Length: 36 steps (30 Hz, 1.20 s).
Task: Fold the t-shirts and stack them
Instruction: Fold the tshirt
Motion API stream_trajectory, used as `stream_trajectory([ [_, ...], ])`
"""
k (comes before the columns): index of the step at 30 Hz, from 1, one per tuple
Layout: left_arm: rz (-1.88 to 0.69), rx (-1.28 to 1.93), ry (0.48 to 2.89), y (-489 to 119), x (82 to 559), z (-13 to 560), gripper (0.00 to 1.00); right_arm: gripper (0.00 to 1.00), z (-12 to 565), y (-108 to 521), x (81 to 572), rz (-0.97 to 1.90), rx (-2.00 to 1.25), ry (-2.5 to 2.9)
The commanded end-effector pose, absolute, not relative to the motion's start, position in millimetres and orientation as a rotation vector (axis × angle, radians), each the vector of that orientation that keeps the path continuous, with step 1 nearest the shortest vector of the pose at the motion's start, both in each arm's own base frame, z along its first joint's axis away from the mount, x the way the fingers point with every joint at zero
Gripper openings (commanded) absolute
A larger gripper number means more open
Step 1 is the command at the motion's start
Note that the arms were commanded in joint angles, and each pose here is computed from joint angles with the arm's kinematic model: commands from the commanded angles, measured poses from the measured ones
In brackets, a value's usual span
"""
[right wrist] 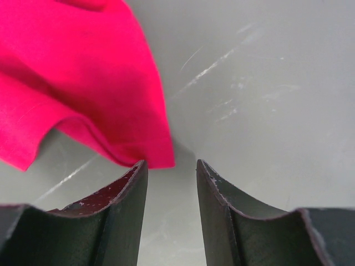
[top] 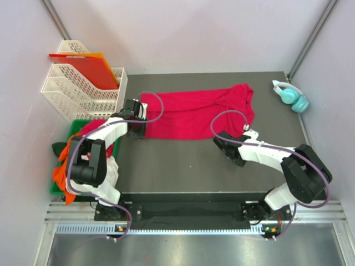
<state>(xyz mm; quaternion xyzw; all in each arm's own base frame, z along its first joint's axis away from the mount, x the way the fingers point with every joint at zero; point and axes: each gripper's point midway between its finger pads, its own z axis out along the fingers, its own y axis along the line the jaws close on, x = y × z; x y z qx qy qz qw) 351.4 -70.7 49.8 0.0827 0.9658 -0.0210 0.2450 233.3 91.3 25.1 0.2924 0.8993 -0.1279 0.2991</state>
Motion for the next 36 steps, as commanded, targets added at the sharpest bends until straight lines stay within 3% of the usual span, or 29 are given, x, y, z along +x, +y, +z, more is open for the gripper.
stream_trajectory([
  [1, -0.073, 0.210, 2.610, -72.3, 356.8, 54.6, 0.43, 0.41, 25.5, 77.6, 238.7, -0.367, 0.821, 2.337],
  [14, -0.069, 0.210, 2.622, -71.6, 354.7, 50.9, 0.43, 0.42, 3.4, 86.4, 249.5, -0.306, 0.826, 2.389],
  [20, -0.060, 0.213, 2.623, -70.6, 355.9, 49.9, 0.43, 0.38, -8.4, 94.3, 243.1, -0.336, 0.809, 2.499],
  [28, -0.063, 0.214, 2.614, -71.0, 356.9, 52.3, 0.42, 0.03, -11.7, 91.9, 227.3, -0.360, 0.796, 2.563],
  [36, -0.066, 0.215, 2.616, -71.5, 356.3, 50.6, 0.42, 0.00, -9.6, 87.3, 221.9, -0.361, 0.806, 2.551],
])
